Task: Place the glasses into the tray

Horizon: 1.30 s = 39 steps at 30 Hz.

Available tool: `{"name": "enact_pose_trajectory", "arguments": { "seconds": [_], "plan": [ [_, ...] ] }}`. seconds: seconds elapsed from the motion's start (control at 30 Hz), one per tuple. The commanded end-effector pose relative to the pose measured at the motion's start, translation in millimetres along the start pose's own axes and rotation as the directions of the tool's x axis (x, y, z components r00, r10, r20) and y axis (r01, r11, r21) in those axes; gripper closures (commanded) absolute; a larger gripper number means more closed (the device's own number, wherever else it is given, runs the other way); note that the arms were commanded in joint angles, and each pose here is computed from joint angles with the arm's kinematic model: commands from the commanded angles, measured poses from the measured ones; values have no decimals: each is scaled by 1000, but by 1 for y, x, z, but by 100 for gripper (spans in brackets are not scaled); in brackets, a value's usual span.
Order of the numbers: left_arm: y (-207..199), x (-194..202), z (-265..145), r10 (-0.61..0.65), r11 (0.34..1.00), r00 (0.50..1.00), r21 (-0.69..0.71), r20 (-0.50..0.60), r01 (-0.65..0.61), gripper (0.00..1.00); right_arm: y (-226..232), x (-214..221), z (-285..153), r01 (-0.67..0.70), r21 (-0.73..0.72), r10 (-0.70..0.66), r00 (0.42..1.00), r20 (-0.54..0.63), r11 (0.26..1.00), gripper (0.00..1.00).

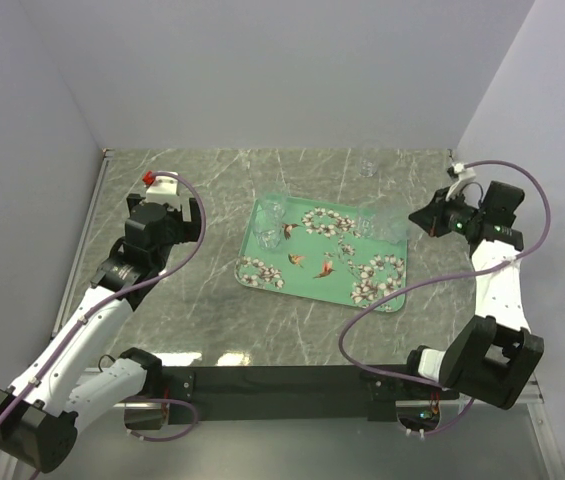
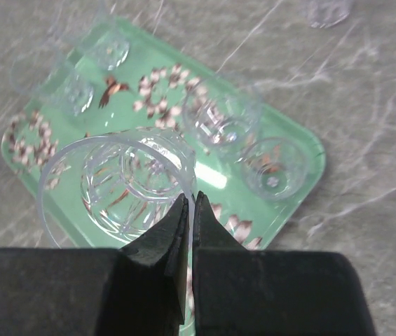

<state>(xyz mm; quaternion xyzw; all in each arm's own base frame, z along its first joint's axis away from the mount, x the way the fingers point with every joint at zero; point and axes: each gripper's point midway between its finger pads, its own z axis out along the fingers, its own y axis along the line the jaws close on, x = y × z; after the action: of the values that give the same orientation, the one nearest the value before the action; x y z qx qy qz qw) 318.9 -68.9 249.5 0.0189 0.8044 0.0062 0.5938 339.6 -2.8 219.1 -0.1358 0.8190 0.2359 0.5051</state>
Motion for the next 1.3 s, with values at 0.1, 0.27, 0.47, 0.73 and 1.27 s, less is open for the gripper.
{"name": "enact_pose_trajectory", "arguments": {
  "seconds": [0.1,0.27,0.47,0.73,1.27],
  "plan": [
    [3,-13,-3,-10,1000,999,-8,53,11,1,29,28,8,93,-80,-98,994,-56,992,100],
    [2,-12,-2,-7,1000,999,-5,50,8,1,32,39,25,154,-21,-156,982,-105,988,100],
    [2,-12,-2,-6,1000,999,-4,49,6,1,26,48,49,179,54,-168,972,-162,982,100],
    [3,-13,-2,-7,1000,999,-7,52,8,0,11,64,75,169,97,-139,957,-254,981,100],
    [2,-14,-3,-10,1000,998,-3,56,11,1,15,61,83,182,107,-148,952,-270,978,42]
  ]
}}
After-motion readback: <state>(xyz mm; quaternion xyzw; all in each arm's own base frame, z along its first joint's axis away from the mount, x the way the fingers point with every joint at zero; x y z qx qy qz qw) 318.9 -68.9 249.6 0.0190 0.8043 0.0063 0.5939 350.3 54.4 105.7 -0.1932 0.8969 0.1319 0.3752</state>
